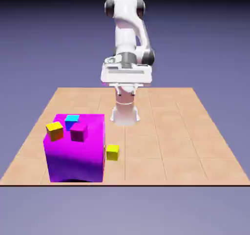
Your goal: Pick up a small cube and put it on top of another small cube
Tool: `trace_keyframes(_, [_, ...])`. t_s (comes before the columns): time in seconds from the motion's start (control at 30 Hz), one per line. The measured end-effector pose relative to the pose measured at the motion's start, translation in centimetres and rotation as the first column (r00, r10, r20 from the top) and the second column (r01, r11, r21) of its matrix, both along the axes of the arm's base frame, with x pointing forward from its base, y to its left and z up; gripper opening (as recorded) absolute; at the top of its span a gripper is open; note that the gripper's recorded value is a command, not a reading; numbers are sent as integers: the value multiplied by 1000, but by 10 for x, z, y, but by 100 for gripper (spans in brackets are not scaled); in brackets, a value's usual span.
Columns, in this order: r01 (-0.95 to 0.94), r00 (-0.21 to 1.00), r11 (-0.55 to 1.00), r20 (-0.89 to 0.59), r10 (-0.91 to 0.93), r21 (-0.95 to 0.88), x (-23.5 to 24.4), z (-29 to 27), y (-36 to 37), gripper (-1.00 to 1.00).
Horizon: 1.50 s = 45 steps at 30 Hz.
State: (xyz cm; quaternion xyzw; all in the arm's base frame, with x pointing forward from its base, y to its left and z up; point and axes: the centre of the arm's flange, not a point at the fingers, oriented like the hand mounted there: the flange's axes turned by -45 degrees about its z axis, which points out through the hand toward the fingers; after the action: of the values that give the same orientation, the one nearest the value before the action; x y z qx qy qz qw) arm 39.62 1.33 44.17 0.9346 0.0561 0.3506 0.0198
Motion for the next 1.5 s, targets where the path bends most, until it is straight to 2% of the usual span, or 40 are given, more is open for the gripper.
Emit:
trace_keyframes(0.1, [-119,975,986,-199,94,-114,12,-43,19,0])
trace_keyframes(0.23, [-298,873,928,-457,170,-224,18,-101,38,0])
trace_keyframes(0.43, [-575,616,764,-769,170,-292,12,-181,54,0])
trace_keyframes(0.6, [-768,374,582,-925,71,-265,0,-239,57,0])
trace_keyframes(0.87, [-961,76,249,-979,-191,-124,-16,-312,57,0])
trace_keyframes(0.93, [-972,56,212,-973,-223,-104,-18,-319,57,0])
trace_keyframes(1.03, [-972,58,212,-973,-224,-106,-23,-360,18,0])
trace_keyframes(1.07, [-972,57,212,-973,-223,-106,-24,-364,14,-100])
trace_keyframes(1.13, [-971,56,213,-973,-223,-105,-25,-364,14,-100])
trace_keyframes(1.27, [-965,72,231,-975,-212,-121,-14,-313,69,-100])
trace_keyframes(1.5, [-860,86,472,-967,-240,-193,67,-249,66,-100])
